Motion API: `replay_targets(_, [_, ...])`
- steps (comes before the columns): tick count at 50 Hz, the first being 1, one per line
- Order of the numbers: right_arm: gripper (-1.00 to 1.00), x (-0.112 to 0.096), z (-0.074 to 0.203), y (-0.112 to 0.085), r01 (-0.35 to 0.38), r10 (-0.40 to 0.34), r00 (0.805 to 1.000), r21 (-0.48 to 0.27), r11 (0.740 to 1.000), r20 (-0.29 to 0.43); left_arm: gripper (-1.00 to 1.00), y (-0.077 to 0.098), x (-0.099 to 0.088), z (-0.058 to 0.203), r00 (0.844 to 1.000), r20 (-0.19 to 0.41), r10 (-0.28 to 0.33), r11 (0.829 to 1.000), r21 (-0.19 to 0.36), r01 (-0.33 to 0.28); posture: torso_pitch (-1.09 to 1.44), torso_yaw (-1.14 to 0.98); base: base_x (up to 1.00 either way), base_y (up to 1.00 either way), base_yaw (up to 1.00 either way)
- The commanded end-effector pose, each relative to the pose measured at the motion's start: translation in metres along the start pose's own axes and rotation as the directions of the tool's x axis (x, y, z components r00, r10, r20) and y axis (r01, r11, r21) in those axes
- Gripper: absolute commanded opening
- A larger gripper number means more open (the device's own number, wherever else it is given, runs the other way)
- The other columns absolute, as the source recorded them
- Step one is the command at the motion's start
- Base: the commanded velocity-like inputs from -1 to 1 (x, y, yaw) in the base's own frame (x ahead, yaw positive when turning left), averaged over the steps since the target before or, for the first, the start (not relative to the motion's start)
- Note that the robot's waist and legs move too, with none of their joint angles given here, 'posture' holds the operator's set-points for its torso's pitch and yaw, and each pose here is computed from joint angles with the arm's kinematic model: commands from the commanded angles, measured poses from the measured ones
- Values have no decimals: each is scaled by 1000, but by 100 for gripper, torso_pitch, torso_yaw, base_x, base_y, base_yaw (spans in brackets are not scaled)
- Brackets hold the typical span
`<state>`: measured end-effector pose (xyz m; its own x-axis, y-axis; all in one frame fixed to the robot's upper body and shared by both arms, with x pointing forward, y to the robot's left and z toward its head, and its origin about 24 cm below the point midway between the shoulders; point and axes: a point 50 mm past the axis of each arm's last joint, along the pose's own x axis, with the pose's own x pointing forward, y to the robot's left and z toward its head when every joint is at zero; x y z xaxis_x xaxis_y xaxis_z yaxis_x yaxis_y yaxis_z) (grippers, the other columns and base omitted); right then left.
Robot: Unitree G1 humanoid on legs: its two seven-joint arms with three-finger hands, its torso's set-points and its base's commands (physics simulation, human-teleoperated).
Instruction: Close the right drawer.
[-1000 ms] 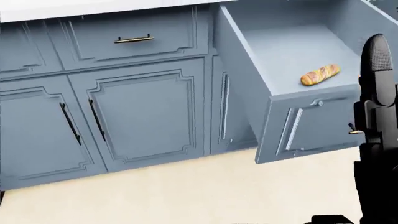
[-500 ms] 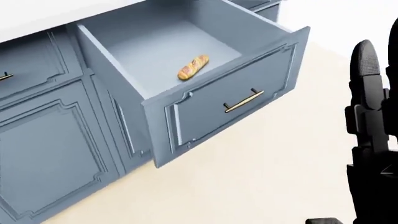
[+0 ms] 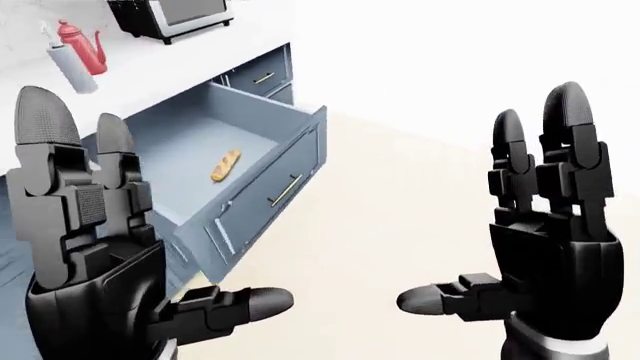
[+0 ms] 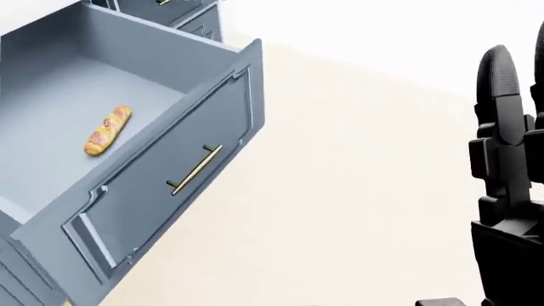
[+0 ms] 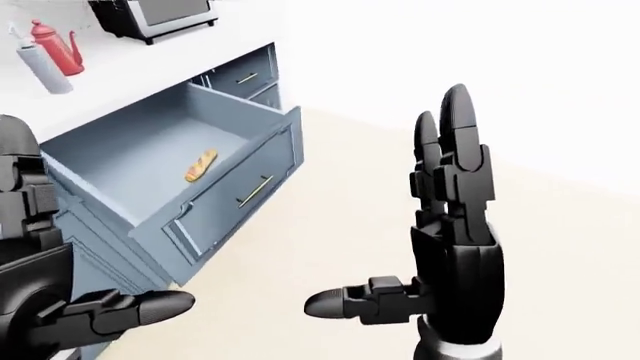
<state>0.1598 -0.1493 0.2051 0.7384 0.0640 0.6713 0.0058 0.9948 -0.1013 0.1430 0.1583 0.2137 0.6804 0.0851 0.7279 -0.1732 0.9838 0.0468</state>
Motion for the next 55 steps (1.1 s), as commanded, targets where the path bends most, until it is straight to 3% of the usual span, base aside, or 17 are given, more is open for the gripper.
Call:
replay_targets(1, [100,0,7,0,6,-6,999,2,1000,37,100,1,1,7,999,40,1,1000,0,-1,0,0,12,0,-59])
replay_targets(10, [100,3,5,-4,39,-39,999,-15,999,25,100,0,1,7,999,40,2,1000,-1,-2,0,0,8,0,-33])
replay_targets(55, [100,3,3,-2,33,-33,999,-22,999,10,100,0,0,7,999,37,2,1000,-9,-2,0,0,-17,4,0])
